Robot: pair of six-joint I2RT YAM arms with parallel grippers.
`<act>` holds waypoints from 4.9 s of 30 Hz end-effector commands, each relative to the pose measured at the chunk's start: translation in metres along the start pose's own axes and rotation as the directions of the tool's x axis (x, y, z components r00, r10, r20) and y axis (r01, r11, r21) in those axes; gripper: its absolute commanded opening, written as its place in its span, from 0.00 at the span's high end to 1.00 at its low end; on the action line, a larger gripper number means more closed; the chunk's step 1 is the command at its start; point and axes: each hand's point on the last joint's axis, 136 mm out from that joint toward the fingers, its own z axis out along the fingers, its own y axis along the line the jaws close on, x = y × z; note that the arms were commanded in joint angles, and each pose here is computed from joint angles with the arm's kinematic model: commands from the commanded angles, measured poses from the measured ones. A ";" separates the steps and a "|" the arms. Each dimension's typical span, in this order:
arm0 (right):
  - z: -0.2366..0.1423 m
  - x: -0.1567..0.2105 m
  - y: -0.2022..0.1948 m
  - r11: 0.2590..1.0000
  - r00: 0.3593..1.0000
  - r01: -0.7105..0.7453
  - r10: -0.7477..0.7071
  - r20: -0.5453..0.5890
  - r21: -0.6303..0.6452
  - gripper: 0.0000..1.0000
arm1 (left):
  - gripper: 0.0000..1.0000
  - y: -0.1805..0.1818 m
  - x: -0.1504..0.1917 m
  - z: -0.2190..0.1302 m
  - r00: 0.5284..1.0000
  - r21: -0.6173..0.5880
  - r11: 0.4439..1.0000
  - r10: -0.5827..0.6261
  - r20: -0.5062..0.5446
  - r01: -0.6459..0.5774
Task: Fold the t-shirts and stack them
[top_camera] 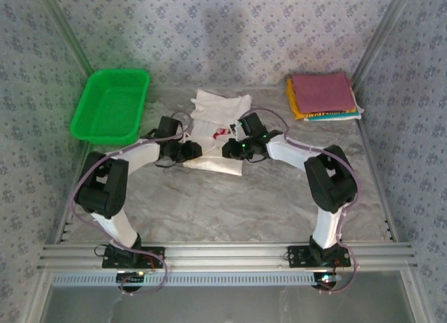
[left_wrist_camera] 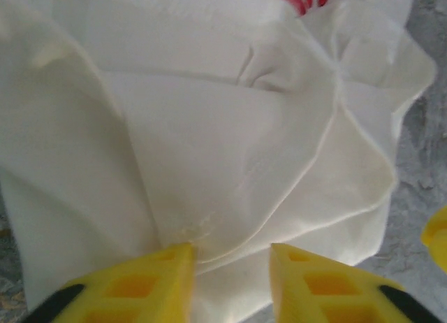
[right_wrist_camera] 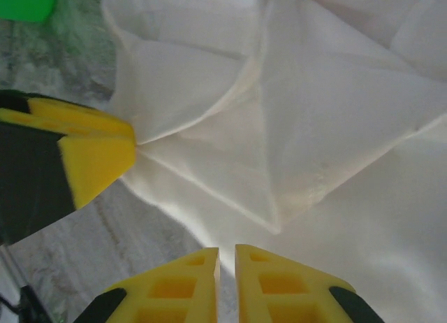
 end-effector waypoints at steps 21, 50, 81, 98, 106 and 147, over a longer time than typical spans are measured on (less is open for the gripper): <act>0.017 -0.108 -0.064 0.995 0.976 -0.036 0.015 0.218 0.096 0.85 | 0.57 -0.009 -0.153 0.027 0.989 0.020 1.000 0.019 0.144 -0.022; 0.042 0.053 -0.068 0.989 0.995 -0.081 0.088 -0.044 0.126 0.85 | 0.54 0.028 0.030 0.035 0.997 -0.042 0.997 0.071 0.022 -0.070; -0.045 0.072 -0.066 0.989 0.993 -0.112 0.114 -0.021 0.100 0.49 | 0.38 0.025 0.106 -0.048 0.995 -0.021 0.997 -0.073 0.073 0.075; -0.020 0.087 -0.068 0.989 0.994 -0.082 0.090 -0.061 0.123 0.49 | 0.61 0.028 0.098 -0.001 0.999 -0.024 0.999 -0.048 0.013 0.049; -0.029 0.097 -0.073 0.982 0.996 -0.045 0.057 -0.061 0.184 0.49 | 0.76 0.037 0.101 0.004 0.999 -0.064 0.997 -0.051 -0.010 0.050; -0.112 0.184 0.003 0.998 0.995 -0.031 0.035 -0.090 0.047 1.00 | 1.00 -0.011 0.184 -0.123 0.999 -0.028 1.000 -0.002 0.047 0.003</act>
